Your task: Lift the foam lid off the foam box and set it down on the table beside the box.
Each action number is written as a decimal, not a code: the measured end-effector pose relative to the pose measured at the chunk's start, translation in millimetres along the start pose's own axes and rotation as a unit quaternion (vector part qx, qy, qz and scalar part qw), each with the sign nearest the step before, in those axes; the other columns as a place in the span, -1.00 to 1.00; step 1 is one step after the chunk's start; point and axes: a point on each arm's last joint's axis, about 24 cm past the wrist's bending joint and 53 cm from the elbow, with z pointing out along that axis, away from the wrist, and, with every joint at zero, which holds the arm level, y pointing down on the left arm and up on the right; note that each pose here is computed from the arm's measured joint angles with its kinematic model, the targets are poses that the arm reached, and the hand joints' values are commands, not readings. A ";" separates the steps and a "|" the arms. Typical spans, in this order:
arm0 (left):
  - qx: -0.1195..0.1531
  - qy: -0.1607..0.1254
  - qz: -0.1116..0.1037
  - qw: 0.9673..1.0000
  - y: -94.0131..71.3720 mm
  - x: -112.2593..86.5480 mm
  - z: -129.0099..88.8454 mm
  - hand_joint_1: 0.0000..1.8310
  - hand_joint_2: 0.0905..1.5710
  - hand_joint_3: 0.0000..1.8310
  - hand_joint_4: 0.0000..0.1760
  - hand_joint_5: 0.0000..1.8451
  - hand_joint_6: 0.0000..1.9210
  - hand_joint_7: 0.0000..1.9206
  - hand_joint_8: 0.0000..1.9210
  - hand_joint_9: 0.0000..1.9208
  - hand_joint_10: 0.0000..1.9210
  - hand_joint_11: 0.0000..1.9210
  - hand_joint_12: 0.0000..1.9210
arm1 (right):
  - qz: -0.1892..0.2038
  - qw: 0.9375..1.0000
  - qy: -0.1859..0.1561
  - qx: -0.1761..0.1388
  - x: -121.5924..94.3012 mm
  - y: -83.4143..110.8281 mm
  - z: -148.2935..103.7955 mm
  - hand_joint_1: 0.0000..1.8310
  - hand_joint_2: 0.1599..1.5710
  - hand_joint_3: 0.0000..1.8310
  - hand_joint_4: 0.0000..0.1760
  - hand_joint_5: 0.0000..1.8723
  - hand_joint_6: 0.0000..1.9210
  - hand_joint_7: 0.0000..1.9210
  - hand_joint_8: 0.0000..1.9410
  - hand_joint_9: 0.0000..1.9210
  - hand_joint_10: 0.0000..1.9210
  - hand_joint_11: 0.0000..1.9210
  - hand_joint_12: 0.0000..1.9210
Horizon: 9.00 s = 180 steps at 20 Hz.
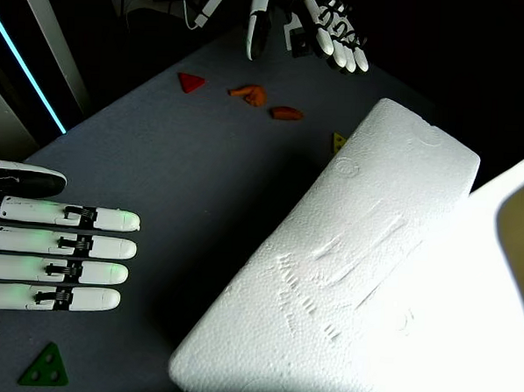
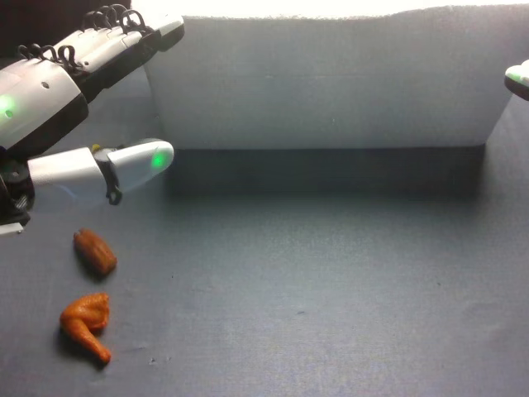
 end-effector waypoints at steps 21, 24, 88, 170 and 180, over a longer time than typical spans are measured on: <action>-0.044 -0.121 0.010 0.992 33.0 -59.5 -6.8 -0.42 0.44 -0.99 -0.62 -1.00 -1.00 -1.00 -1.00 -1.00 -1.00 -1.00 -0.76 | -0.047 0.990 -0.114 0.073 -56.3 -35.7 -7.1 -0.63 0.58 -1.00 -1.00 -1.00 -1.00 -1.00 -1.00 -1.00 -1.00 -1.00 0.22; -0.067 -0.127 0.003 0.990 51.0 -62.6 -3.0 -0.41 0.41 -1.00 -0.93 -1.00 -1.00 -1.00 -1.00 -1.00 -1.00 -1.00 0.04 | -0.050 0.985 -0.138 0.087 -70.9 -45.5 -3.8 -0.50 0.53 -1.00 -1.00 -1.00 -1.00 -1.00 -1.00 -0.97 -0.98 -1.00 0.54; -0.167 -0.161 -0.092 0.968 136.6 -64.8 77.7 -0.46 0.35 -1.00 -1.00 -0.85 -1.00 -1.00 -1.00 -1.00 -1.00 -1.00 -0.64 | 0.042 0.972 -0.176 0.151 -78.7 -96.5 95.9 -0.59 0.46 -0.98 -1.00 -0.95 -0.98 -1.00 -1.00 -1.00 -1.00 -1.00 -1.00; -0.191 -0.050 -0.146 0.969 102.6 61.0 -85.2 -0.63 0.41 -1.00 -1.00 -0.94 -1.00 -1.00 -1.00 -1.00 -1.00 -1.00 -1.00 | 0.108 0.983 -0.036 0.147 54.3 -69.6 -51.7 -0.64 0.53 -1.00 -1.00 -1.00 -1.00 -1.00 -1.00 -1.00 -1.00 -1.00 0.05; -0.201 -0.075 -0.128 0.968 106.5 41.7 -90.3 -0.68 0.38 -1.00 -0.76 -1.00 -1.00 -1.00 -1.00 -1.00 -1.00 -1.00 -1.00 | 0.076 0.982 -0.061 0.162 28.5 -74.5 -55.8 -0.73 0.50 -1.00 -1.00 -1.00 -1.00 -1.00 -1.00 -1.00 -1.00 -1.00 -0.10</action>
